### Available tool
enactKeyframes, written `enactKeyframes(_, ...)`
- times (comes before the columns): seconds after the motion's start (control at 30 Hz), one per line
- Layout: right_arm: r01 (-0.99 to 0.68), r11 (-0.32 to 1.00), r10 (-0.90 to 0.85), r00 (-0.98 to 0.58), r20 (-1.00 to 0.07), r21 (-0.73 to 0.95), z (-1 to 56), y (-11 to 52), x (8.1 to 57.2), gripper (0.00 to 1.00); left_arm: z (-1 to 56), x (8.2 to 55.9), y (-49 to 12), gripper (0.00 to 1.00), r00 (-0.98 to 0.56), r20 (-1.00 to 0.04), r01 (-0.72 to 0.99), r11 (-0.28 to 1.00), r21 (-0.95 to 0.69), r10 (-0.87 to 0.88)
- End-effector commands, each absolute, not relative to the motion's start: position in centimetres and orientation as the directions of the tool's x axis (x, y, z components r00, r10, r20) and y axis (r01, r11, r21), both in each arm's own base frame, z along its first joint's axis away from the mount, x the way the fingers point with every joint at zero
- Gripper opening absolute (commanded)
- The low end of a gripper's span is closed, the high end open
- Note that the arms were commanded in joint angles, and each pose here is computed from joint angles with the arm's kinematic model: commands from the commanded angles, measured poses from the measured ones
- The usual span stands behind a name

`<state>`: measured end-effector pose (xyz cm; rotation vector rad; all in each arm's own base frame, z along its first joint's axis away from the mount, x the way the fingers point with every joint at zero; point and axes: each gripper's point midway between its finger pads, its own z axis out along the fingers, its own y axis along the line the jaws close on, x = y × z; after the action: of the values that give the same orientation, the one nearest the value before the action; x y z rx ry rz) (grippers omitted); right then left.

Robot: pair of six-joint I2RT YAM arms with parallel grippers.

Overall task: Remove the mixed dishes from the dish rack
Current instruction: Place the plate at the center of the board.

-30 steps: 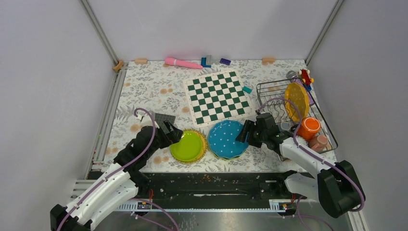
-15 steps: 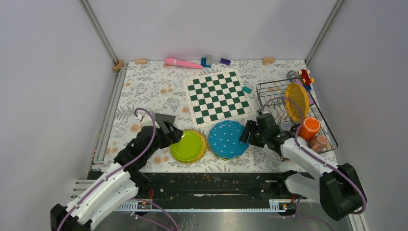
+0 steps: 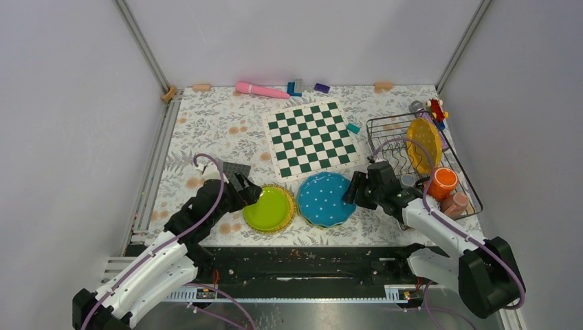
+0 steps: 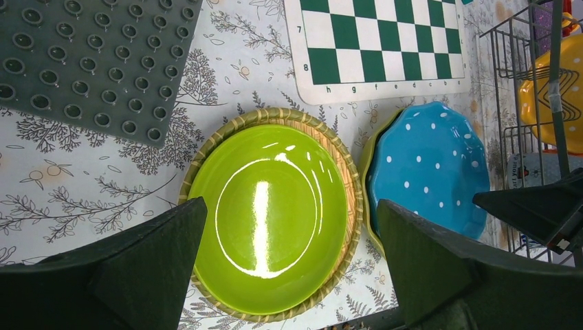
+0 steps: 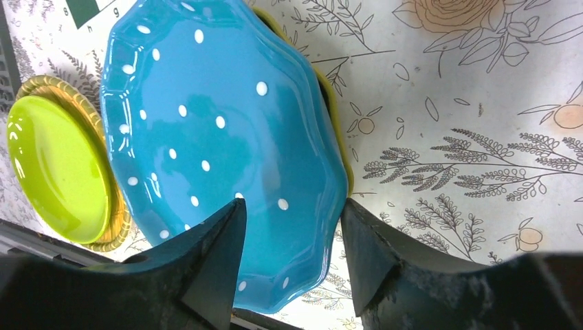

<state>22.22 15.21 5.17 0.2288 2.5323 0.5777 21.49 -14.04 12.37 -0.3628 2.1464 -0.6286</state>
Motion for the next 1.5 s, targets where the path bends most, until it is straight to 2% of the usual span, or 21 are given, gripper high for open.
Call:
enactKeyframes(0.0, -0.001, 0.881, 0.276, -0.812, -0.514, 0.474, 7.2, 15.7, 23.0, 0.56, 13.3, 22.4, -14.2, 0.99, -0.563, -0.672, -0.025, 0.823, -0.568, -0.481)
enactKeyframes(0.3, 0.019, 0.883, 0.269, -0.839, -0.473, 0.468, 6.0, 16.0, 23.0, 0.26, 13.1, 22.5, -14.3, 0.99, -0.570, -0.671, -0.025, 0.826, -0.563, -0.474)
enactKeyframes(0.4, 0.030, 0.886, 0.268, -0.847, -0.458, 0.463, 5.4, 16.1, 23.0, 0.13, 13.1, 22.5, -14.3, 0.99, -0.569, -0.671, -0.025, 0.826, -0.564, -0.475)
enactKeyframes(0.63, 0.062, 0.904, 0.261, -0.862, -0.434, 0.422, 4.1, 15.4, 22.5, 0.14, 13.1, 22.5, -14.2, 0.99, -0.569, -0.671, -0.026, 0.826, -0.563, -0.475)
enactKeyframes(0.7, 0.065, 0.909, 0.257, -0.865, -0.432, 0.412, 3.9, 15.2, 22.4, 0.19, 13.1, 22.5, -14.3, 0.99, -0.570, -0.671, -0.025, 0.826, -0.563, -0.475)
enactKeyframes(0.83, 0.063, 0.909, 0.263, -0.854, -0.450, 0.412, 4.7, 15.0, 22.6, 0.22, 13.1, 22.5, -14.3, 0.99, -0.570, -0.671, -0.024, 0.826, -0.564, -0.475)
enactKeyframes(0.93, 0.052, 0.904, 0.271, -0.837, -0.475, 0.424, 6.0, 15.0, 22.8, 0.33, 13.2, 22.5, -14.3, 0.99, -0.570, -0.671, -0.022, 0.826, -0.563, -0.473)
enactKeyframes(1.07, 0.035, 0.903, 0.278, -0.807, -0.522, 0.428, 8.3, 14.7, 23.2, 0.42, 13.3, 22.5, -14.4, 0.99, -0.568, -0.673, -0.018, 0.825, -0.565, -0.474)
enactKeyframes(1.2, -0.027, 0.892, 0.281, -0.749, -0.600, 0.452, 12.3, 14.8, 23.9, 0.58, 13.5, 22.5, -14.3, 0.99, -0.564, -0.676, -0.014, 0.824, -0.566, -0.474)
enactKeyframes(1.33, -0.200, 0.858, 0.289, -0.573, -0.767, 0.473, 21.4, 15.2, 25.1, 0.74, 13.7, 22.4, -14.2, 0.99, -0.555, -0.680, -0.010, 0.822, -0.569, -0.478)
enactKeyframes(1.47, -0.356, 0.884, 0.221, -0.254, -0.942, 0.303, 31.4, 13.5, 25.8, 0.95, 13.9, 22.4, -14.1, 0.99, -0.551, -0.683, -0.008, 0.822, -0.570, -0.479)
